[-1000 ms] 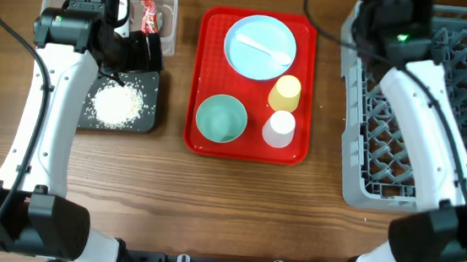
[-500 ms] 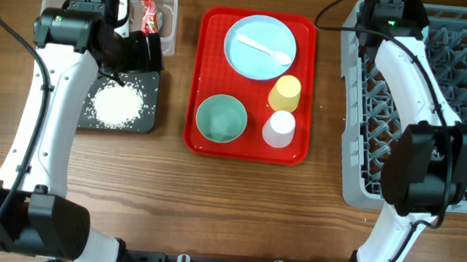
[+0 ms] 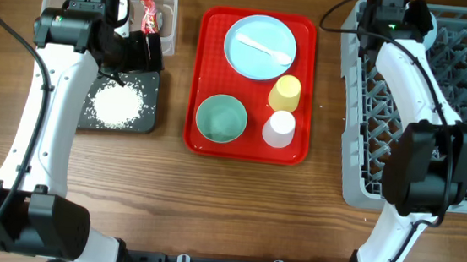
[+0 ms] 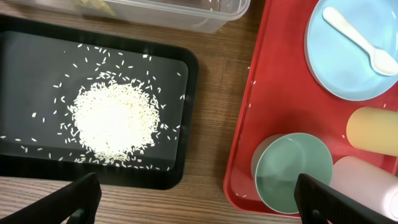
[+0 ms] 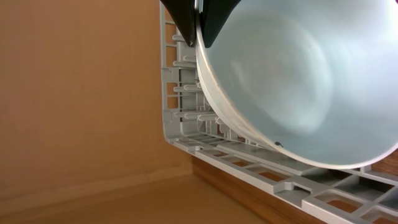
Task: Sort waste into correct bins and load items into the dishwasher rack
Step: 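Place the blue bowl into the back of the dish rack with the right gripper, then move the right gripper to the green bowl and grasp it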
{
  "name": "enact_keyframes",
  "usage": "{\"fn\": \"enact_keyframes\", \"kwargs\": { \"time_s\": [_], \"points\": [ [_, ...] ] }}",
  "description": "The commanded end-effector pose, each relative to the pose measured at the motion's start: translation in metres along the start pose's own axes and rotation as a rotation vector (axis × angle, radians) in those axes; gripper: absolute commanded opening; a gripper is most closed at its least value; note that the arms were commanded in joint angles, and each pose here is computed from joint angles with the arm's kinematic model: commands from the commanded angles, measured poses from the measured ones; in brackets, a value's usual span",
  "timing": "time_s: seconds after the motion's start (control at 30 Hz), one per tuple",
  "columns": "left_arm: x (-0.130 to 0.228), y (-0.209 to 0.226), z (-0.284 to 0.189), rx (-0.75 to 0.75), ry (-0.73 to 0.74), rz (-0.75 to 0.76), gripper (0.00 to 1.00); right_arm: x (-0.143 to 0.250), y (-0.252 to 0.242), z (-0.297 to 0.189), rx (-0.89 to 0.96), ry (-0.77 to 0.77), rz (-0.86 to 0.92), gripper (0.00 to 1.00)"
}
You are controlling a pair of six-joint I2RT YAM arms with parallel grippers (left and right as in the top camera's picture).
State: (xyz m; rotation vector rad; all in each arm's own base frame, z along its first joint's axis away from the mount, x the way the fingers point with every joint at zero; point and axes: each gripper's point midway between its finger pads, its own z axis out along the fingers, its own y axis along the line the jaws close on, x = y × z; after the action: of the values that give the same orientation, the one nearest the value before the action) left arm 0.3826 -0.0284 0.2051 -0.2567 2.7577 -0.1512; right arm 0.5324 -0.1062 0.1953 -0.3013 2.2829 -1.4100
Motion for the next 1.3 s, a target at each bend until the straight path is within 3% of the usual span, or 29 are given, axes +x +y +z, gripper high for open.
{"fn": "enact_keyframes", "kwargs": {
  "time_s": [0.0, 0.23, 0.5, 0.67, 0.87, 0.97, 1.13, 1.27],
  "points": [
    [0.002, 0.002, 0.006, -0.001, 0.018, -0.014, 1.00, 0.000, 0.024, -0.004, -0.030, -0.005, -0.022, 0.04],
    [0.002, 0.002, 0.006, -0.001, 0.018, -0.014, 1.00, -0.016, 0.039, -0.024, -0.057, -0.058, -0.046, 0.08],
    [0.002, 0.002, 0.006, -0.001, 0.018, -0.014, 1.00, -0.014, 0.069, -0.038, -0.173, -0.071, -0.043, 0.47],
    [0.002, 0.002, 0.006, -0.001, 0.018, -0.014, 1.00, -0.013, 0.070, -0.038, -0.179, -0.066, -0.028, 0.53],
    [0.002, 0.002, 0.006, -0.001, 0.018, -0.014, 1.00, -0.027, 0.089, -0.054, -0.256, -0.121, 0.033, 0.98],
    [0.002, 0.002, 0.006, -0.001, 0.018, -0.014, 1.00, -0.034, 0.117, -0.070, -0.418, -0.150, 0.121, 1.00],
    [0.002, 0.002, 0.006, -0.001, 0.018, -0.014, 1.00, -0.032, 0.117, -0.079, -0.466, -0.126, 0.227, 1.00],
    [0.002, 0.002, 0.006, -0.001, 0.018, -0.014, 1.00, -0.043, 0.118, -0.139, -0.682, -0.224, 0.225, 0.99]
  ]
}}
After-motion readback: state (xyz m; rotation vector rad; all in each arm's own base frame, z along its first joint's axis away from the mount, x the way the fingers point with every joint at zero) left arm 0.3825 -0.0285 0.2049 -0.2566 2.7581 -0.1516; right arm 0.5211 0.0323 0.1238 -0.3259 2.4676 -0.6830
